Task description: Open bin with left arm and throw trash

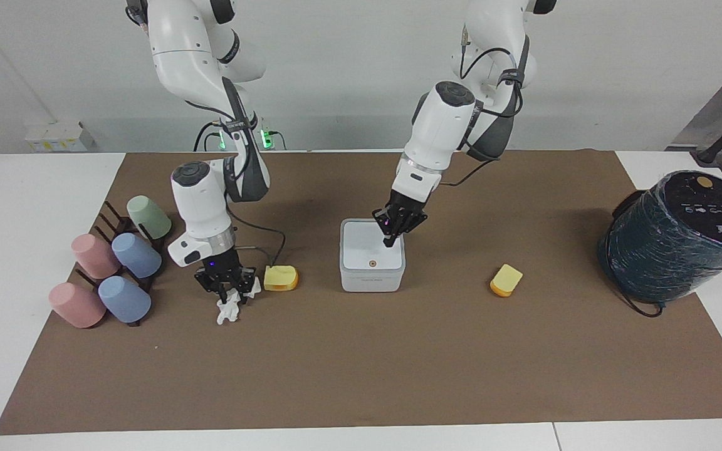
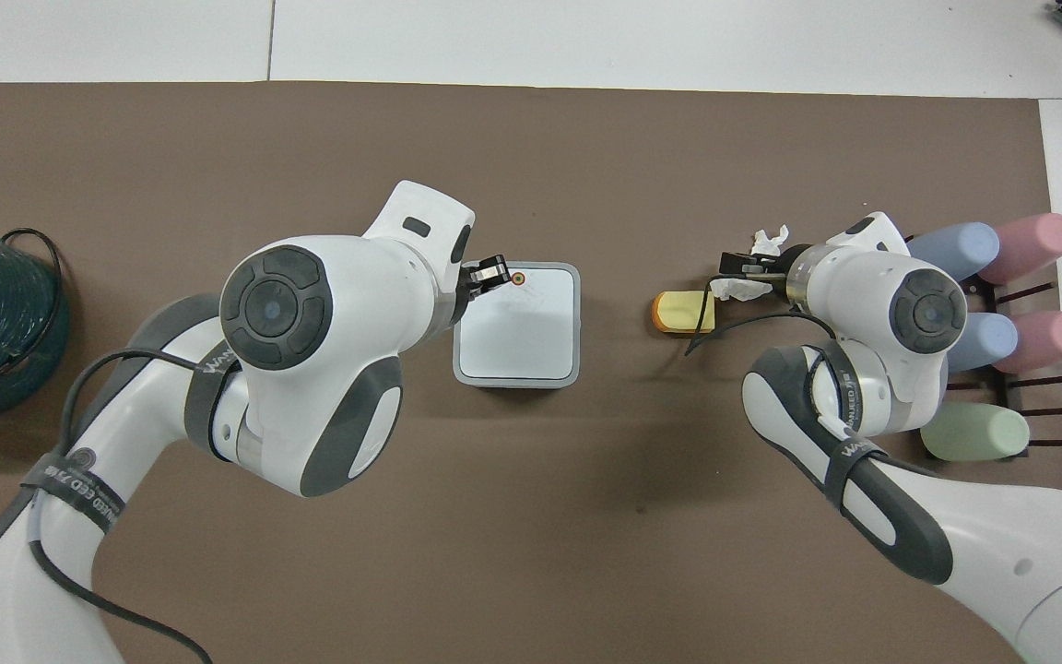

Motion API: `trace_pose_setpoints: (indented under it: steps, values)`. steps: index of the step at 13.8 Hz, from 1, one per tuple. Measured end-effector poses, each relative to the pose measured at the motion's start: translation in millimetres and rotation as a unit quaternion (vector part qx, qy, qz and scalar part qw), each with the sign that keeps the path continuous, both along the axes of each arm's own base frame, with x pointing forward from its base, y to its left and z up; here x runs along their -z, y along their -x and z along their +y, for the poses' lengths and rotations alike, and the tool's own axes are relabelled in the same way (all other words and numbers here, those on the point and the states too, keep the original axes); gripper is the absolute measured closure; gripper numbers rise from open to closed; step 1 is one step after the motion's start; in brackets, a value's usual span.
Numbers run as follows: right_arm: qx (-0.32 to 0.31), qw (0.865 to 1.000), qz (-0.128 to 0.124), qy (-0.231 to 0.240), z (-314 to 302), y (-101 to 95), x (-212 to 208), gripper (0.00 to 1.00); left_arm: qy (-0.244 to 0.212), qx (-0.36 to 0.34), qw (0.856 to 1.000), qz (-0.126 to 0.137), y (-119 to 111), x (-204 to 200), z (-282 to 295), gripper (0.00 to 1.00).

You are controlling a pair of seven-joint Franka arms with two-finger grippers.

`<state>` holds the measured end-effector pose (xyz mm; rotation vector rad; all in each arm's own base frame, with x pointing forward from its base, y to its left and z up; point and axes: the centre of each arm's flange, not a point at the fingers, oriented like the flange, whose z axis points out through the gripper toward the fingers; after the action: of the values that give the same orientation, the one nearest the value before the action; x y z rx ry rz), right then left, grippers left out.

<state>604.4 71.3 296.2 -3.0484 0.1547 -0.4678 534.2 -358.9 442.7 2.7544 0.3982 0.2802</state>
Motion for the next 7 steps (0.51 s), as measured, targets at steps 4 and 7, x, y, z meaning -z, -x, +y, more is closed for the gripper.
trace_pose_setpoints:
  steps: [4, 7]
  values:
    - [0.000, 1.000, 0.016, 0.003, 1, -8.1, -34, 0.99, 0.001, -0.003, 1.000, 0.004, -4, 20, -5, 0.99]
    - [-0.001, 1.000, 0.020, 0.004, 4, -22.9, -62, 0.99, 0.000, 0.002, 1.000, 0.008, -1, 34, -14, 0.99]
